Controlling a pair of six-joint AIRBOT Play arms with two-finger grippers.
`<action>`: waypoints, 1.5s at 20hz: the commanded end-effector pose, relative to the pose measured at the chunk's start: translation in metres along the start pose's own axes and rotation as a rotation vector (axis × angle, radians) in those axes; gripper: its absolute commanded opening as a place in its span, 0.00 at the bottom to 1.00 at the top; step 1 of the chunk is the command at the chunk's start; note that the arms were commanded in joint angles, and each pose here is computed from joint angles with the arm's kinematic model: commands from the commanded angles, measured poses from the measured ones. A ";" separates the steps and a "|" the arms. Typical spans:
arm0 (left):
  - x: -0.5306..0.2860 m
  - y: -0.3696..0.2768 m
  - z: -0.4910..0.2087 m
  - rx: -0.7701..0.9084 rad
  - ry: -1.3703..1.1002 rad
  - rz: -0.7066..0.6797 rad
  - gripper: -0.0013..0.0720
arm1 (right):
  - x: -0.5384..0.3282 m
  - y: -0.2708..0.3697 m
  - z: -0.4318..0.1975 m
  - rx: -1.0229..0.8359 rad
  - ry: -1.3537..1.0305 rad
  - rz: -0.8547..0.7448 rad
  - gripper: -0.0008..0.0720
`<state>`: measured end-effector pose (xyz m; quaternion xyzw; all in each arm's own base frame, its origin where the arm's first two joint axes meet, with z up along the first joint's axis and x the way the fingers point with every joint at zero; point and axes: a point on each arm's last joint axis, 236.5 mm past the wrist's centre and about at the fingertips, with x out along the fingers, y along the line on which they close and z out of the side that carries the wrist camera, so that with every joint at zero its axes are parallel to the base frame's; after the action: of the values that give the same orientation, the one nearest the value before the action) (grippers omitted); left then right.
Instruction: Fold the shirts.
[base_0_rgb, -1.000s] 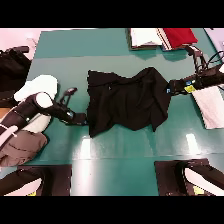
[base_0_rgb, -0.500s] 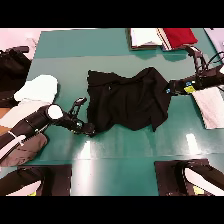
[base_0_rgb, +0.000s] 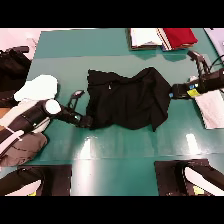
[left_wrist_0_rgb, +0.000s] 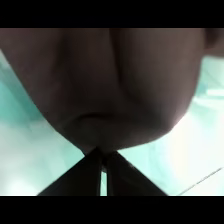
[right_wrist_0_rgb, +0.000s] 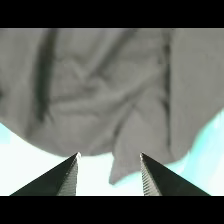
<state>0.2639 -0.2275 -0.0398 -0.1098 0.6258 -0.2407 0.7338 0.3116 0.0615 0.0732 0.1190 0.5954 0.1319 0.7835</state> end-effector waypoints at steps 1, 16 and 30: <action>-0.043 0.010 0.037 0.018 -0.129 0.034 0.05 | 0.016 -0.031 -0.052 0.111 0.126 -0.018 0.63; -0.057 0.014 0.042 0.039 -0.159 0.055 0.05 | 0.149 0.025 -0.109 0.112 0.240 0.106 0.39; -0.393 -0.038 0.111 0.337 -0.907 0.445 0.05 | -0.179 0.072 0.061 -0.175 -0.677 0.010 0.03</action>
<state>0.3431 -0.1354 0.2193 0.0167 0.3397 -0.1736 0.9242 0.3296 0.0909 0.1567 0.1110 0.4224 0.1611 0.8850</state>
